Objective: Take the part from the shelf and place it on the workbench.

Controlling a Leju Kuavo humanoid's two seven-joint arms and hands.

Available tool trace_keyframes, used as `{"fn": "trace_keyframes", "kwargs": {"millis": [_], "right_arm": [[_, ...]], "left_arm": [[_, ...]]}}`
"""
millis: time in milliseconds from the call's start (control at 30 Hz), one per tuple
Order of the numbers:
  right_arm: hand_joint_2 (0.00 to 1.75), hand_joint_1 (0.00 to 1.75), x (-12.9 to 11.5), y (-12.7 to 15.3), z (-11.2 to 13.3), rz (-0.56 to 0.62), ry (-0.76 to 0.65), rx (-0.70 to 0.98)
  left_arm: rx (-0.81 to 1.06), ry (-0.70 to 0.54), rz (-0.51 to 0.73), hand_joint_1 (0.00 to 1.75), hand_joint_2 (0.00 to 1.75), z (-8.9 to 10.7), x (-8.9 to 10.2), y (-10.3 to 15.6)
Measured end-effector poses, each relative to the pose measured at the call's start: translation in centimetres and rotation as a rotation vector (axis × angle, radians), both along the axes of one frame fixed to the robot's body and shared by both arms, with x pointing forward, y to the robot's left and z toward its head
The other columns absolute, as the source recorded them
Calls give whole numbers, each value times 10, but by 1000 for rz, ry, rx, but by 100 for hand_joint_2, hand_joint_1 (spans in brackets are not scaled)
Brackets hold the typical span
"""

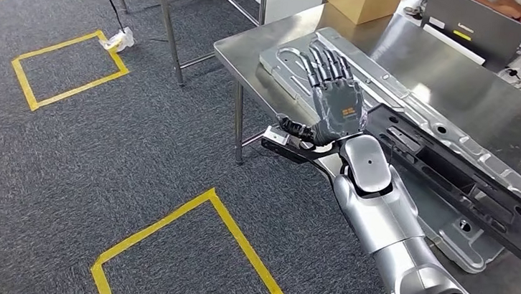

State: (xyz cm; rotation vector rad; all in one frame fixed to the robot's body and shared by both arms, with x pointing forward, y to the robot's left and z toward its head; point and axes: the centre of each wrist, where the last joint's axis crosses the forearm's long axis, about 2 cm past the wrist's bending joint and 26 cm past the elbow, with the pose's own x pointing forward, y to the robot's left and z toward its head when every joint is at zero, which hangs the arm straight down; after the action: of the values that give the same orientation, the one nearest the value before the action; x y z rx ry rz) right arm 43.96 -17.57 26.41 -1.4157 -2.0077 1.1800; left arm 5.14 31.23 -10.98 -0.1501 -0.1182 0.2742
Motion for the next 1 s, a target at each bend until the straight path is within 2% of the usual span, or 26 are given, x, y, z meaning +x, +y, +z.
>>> {"fn": "trace_keyframes", "kwargs": {"millis": [300,567,733,1000], "right_arm": [[0,0,1,-10,-5,-19,29,-17],[0,0,6,-14,4,-23,33,-30],[0,0,8,-13,11,-19,29,-33],[0,0,10,-12,17,-17,17,-32]], "left_arm": [[-3,-9,1,0,0,0,2,-4],[-20,-20,-12,0,0,0,5,-9],[-30,-39,-35,0,0,2,18,-10],[-29,-47,-43,0,0,3,23,-10]]}}
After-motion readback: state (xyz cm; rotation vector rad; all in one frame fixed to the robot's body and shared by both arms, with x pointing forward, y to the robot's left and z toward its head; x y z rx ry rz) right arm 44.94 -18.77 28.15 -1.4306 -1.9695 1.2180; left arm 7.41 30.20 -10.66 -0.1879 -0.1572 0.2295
